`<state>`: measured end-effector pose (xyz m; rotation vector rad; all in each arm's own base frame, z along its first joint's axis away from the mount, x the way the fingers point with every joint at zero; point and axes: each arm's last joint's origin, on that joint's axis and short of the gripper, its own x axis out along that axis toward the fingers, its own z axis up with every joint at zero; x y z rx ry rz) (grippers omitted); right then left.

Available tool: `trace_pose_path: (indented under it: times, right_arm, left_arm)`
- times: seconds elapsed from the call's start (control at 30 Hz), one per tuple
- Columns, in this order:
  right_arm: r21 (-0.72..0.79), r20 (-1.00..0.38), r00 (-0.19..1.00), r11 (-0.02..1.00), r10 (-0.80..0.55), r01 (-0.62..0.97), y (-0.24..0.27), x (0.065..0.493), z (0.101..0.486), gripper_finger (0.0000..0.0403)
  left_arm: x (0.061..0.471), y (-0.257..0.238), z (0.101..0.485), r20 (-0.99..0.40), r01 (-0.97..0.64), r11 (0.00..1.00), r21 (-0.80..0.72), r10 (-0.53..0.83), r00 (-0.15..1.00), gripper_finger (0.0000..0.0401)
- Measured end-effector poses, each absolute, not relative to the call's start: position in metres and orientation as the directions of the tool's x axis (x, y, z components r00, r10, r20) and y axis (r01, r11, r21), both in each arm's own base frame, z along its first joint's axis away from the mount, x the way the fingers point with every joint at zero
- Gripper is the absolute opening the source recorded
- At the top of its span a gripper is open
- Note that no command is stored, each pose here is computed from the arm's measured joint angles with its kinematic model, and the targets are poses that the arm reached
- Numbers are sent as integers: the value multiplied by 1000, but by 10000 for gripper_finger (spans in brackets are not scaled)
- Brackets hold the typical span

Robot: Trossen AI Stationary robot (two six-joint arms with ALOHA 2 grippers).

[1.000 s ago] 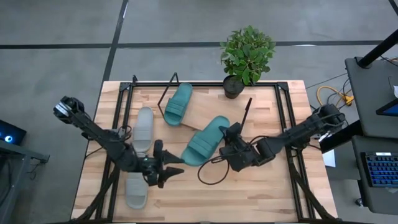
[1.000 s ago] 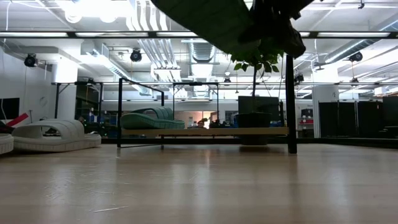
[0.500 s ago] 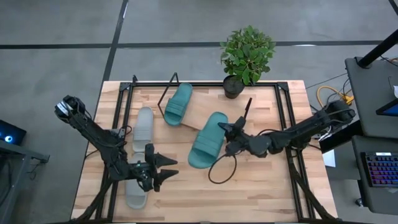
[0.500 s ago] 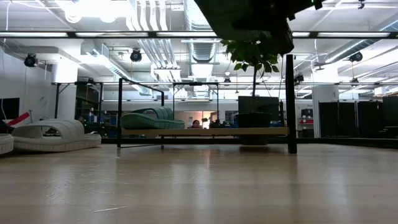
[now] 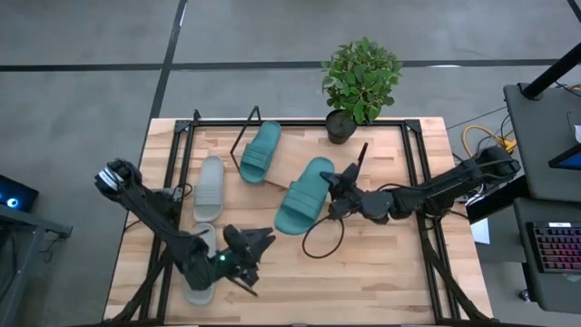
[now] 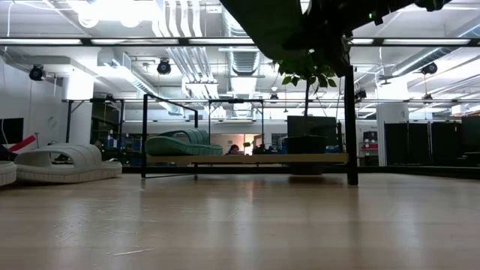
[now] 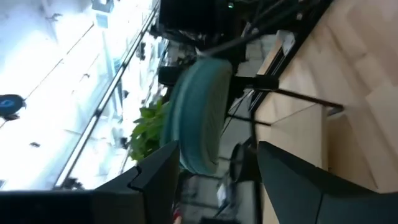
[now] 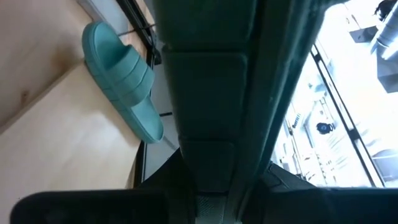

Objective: Pick and place slides into the shelf
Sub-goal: Put the green slipper on the shelf

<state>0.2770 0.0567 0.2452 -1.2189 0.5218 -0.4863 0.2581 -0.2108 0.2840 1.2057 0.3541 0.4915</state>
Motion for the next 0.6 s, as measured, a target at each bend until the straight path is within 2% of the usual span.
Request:
trace_pose_path:
  times: [0.07,0.2,0.6]
  right_arm:
    - [-961,-122,778,269,-616,62,54,276,242,63]
    - [-963,-132,772,264,-622,49,51,275,238,63]
    - [-966,-139,774,257,-618,32,51,275,237,63]
  left_arm:
    - [261,-217,287,-1,-172,248,953,573,820,201]
    - [266,-219,293,0,-200,278,940,586,810,201]
    - [282,-200,289,-2,-217,266,939,636,771,201]
